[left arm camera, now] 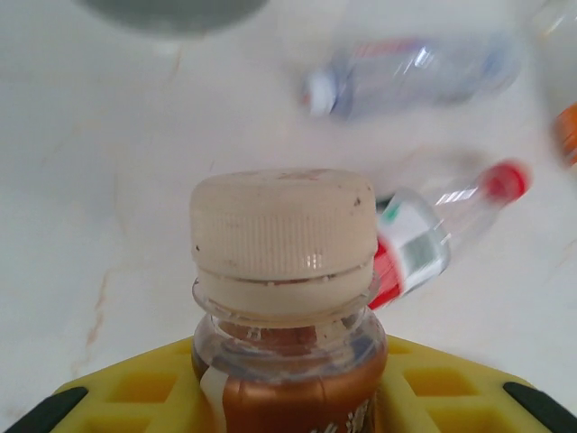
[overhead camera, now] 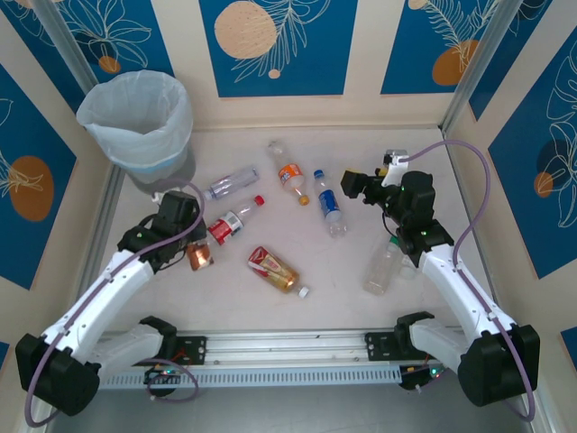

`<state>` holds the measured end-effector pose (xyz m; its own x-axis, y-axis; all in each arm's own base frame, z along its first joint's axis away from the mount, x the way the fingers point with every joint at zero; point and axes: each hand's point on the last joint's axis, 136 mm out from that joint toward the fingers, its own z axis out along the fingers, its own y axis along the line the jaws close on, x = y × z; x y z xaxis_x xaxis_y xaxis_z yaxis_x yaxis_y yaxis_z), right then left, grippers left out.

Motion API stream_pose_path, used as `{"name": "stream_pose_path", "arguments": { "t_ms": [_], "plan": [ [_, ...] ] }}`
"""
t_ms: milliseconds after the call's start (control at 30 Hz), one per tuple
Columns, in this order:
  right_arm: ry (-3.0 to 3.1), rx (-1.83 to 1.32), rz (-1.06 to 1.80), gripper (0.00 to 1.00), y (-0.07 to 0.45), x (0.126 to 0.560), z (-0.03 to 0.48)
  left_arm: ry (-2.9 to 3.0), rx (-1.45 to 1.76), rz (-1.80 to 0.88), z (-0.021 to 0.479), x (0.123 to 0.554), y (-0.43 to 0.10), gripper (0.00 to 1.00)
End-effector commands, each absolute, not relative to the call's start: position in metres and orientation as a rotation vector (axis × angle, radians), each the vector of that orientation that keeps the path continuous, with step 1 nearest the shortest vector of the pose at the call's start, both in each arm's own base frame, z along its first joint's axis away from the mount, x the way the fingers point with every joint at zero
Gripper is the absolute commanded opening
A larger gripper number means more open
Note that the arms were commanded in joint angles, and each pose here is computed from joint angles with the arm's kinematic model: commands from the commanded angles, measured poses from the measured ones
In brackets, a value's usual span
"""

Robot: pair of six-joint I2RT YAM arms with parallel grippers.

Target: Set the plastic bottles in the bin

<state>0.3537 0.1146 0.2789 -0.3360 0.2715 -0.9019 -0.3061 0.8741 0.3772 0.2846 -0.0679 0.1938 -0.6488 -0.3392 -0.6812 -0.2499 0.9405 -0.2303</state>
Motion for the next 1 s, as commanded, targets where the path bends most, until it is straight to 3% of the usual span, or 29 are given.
{"name": "stream_pose_path", "arguments": {
  "t_ms": [0, 267, 433, 633, 967],
  "plan": [
    [1.749, -0.024, 0.66, 0.99, 0.123, 0.353, 0.29, 2.057, -0.428, -0.237, 0.253, 0.316, -0.073, 0.0],
    [1.742, 0.038, 0.802, 0.99, 0.132, 0.35, 0.293, 1.867, -0.268, -0.356, 0.345, 0.361, -0.106, 0.0],
    [1.781, -0.038, 0.888, 0.99, 0.163, 0.337, 0.293, 1.784, -0.192, -0.272, 0.378, 0.39, -0.11, 0.0],
    [1.873, -0.071, 0.875, 0.99, 0.19, 0.325, 0.284, 1.704, -0.257, -0.146, 0.415, 0.428, -0.082, 0.0],
    [1.907, -0.041, 0.786, 0.99, 0.186, 0.325, 0.278, 1.574, -0.39, 0.069, 0.469, 0.484, -0.01, 0.0]
  ]
}}
